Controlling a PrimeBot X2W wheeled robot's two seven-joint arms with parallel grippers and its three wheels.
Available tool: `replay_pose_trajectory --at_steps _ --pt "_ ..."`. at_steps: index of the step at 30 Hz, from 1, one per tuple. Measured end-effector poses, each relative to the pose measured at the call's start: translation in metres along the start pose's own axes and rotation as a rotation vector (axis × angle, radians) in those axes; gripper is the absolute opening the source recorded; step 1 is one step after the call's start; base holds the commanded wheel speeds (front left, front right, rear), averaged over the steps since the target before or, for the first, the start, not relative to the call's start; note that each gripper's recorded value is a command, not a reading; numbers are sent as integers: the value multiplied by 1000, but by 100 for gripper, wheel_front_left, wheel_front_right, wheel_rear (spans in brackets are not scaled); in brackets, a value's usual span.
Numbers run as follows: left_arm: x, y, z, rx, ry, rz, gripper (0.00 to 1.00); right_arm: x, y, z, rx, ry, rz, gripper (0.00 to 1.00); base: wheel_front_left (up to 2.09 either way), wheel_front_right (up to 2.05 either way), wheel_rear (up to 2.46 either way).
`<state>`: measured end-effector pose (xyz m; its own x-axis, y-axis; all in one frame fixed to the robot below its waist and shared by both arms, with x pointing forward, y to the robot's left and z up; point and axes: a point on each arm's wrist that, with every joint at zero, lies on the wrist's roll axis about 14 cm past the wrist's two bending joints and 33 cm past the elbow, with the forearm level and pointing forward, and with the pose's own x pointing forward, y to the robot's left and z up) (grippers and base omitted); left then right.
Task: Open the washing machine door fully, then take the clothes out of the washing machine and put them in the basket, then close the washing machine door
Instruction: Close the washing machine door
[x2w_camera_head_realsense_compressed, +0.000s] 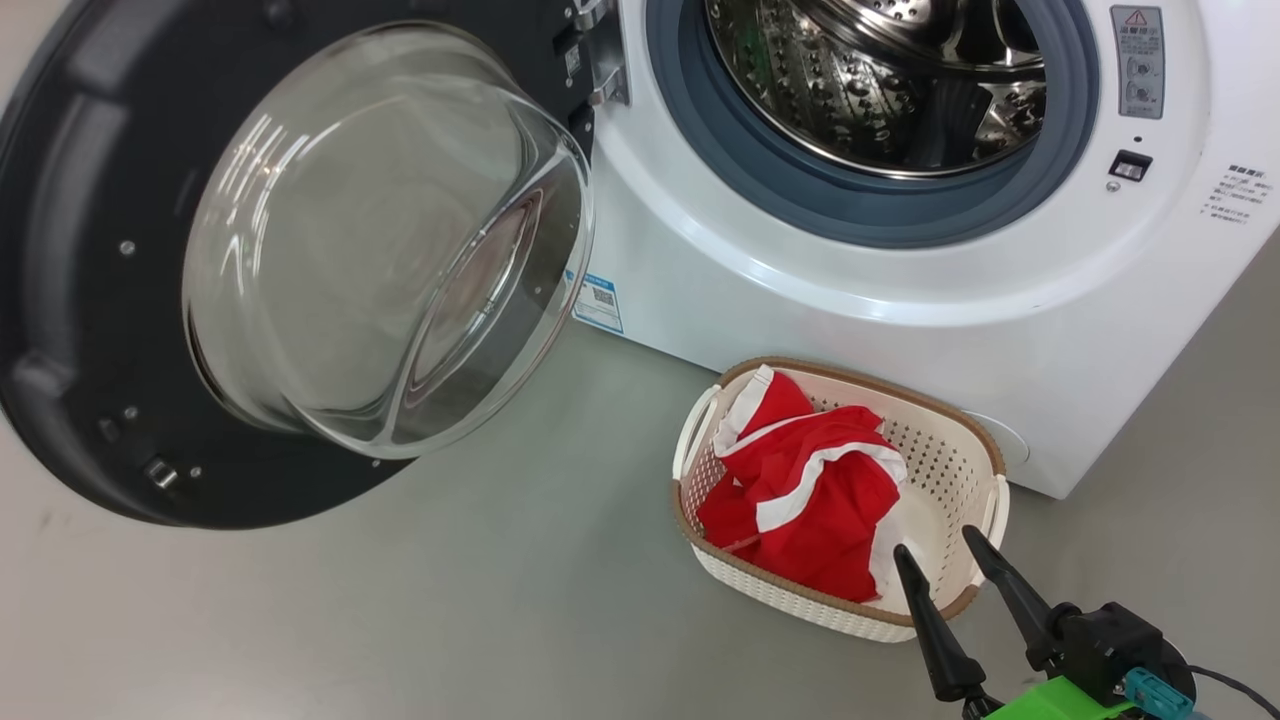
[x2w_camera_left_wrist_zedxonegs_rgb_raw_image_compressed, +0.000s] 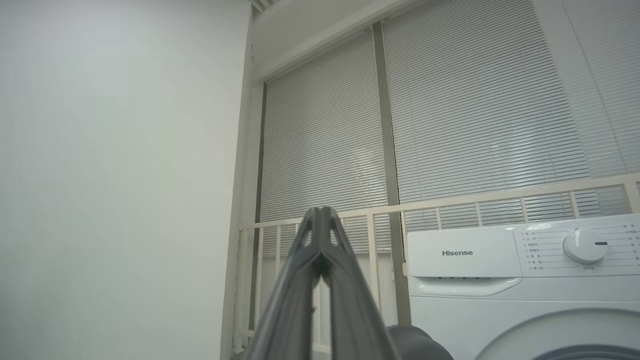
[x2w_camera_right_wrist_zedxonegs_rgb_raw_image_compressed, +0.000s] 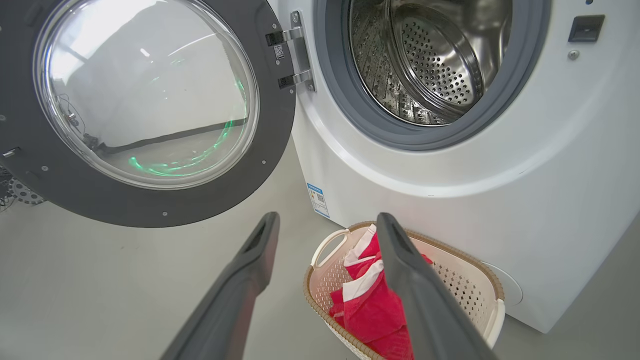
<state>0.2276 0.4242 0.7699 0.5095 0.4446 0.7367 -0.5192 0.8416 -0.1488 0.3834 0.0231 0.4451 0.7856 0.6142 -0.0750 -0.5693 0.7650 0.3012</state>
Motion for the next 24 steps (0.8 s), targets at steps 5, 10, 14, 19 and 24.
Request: replay_pose_trajectory --at_steps 5,10,14,19,24 --pt "31 27 -9 -26 16 53 0 1 -4 -4 1 10 -5 100 0 0 0" --pt "40 66 -54 -240 129 226 0 1 -11 -6 -2 12 -19 100 0 0 0" --pt "31 86 -101 -390 336 327 0 7 -16 0 -8 -4 -24 100 0 0 0" --pt "-2 80 -161 -574 657 383 0 7 -22 -1 -10 -4 -35 100 0 0 0" --pt "-30 53 -191 -677 928 328 0 5 -25 0 -12 -5 -42 100 0 0 0"
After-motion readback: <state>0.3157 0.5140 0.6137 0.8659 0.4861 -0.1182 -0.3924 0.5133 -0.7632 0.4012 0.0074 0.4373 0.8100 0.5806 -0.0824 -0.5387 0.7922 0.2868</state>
